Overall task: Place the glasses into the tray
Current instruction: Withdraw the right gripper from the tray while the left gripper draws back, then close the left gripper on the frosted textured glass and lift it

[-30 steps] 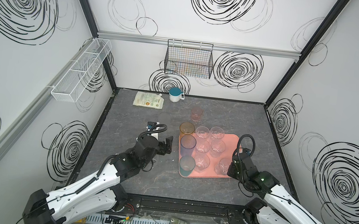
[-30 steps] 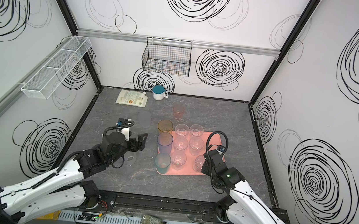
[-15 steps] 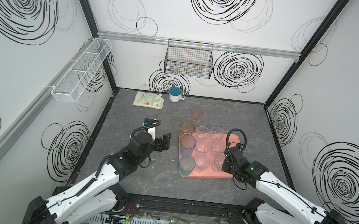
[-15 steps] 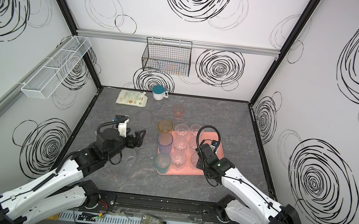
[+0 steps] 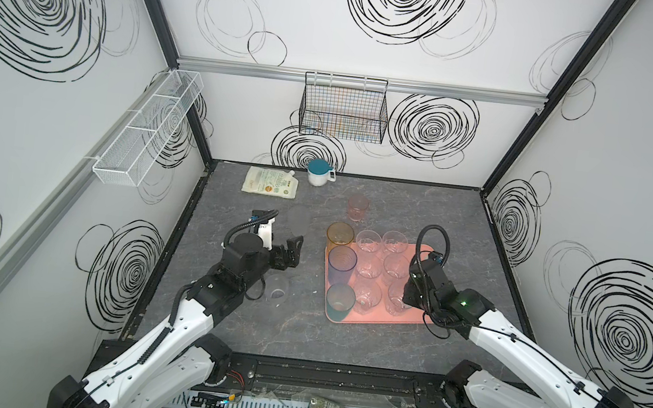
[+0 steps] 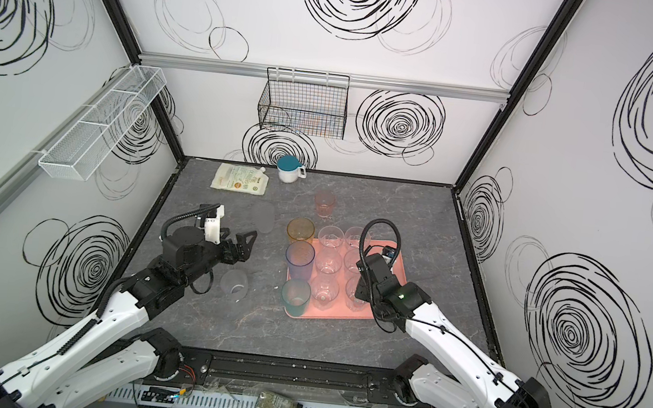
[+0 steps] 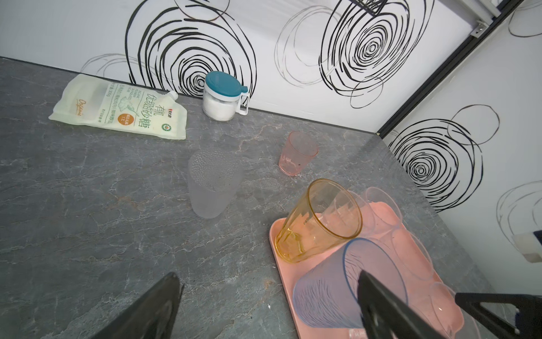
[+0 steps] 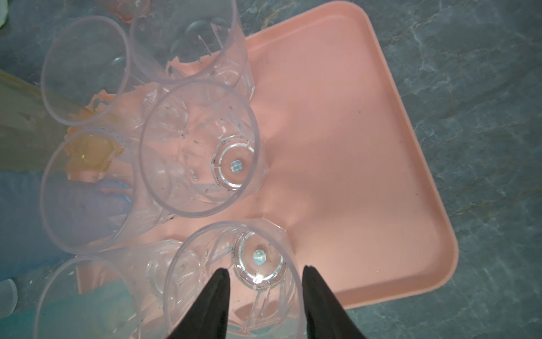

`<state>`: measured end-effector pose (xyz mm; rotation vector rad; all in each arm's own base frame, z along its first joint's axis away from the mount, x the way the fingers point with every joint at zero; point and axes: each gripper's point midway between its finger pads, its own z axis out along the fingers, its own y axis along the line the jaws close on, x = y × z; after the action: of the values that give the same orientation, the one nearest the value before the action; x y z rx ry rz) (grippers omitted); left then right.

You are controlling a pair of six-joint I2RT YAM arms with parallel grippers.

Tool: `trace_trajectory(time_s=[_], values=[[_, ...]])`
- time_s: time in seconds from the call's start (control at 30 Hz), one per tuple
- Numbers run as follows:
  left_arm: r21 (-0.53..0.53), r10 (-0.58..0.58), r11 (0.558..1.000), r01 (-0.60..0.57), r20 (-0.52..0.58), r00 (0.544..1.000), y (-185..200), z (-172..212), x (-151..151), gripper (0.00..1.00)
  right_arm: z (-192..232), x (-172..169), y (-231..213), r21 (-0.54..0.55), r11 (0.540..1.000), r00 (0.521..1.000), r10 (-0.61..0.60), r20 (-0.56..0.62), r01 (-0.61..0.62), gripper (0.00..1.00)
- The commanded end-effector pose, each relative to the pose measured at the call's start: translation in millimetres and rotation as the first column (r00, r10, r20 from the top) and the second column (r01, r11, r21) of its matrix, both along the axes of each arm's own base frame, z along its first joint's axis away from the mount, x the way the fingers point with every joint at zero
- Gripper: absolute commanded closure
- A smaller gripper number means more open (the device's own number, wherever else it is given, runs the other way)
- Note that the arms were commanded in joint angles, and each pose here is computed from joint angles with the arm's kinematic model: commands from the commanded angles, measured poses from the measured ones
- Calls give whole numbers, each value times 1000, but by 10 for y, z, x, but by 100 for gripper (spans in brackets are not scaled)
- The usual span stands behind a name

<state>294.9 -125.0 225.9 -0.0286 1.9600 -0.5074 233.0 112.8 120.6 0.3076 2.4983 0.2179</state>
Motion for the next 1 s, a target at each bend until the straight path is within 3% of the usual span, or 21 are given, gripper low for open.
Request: trace_trajectory(time_s=[0.0, 0.27, 0.43, 0.5, 0.73, 0.97], values=[[8, -9, 1000, 9, 57, 998, -2, 202, 77, 4, 281, 121, -8, 4, 1000, 997, -1, 79, 1, 53], [122, -4, 992, 3, 1, 1000, 20, 92, 351, 12, 582, 517, 281, 29, 997, 982, 65, 179, -71, 47], [33, 37, 999, -33, -129, 991, 176, -159, 697, 14, 828, 869, 560, 124, 983, 957, 95, 275, -134, 46], [46, 53, 998, -46, -162, 985, 217, -270, 841, 15, 892, 989, 653, 130, 979, 951, 115, 288, -158, 45], [156, 161, 980, -126, -241, 957, 477, -646, 1301, 18, 790, 1212, 610, 141, 973, 953, 143, 268, -185, 44], [168, 101, 985, -44, -347, 933, 375, -1007, 1600, 27, 550, 1149, 410, 157, 971, 959, 136, 250, -179, 43]])
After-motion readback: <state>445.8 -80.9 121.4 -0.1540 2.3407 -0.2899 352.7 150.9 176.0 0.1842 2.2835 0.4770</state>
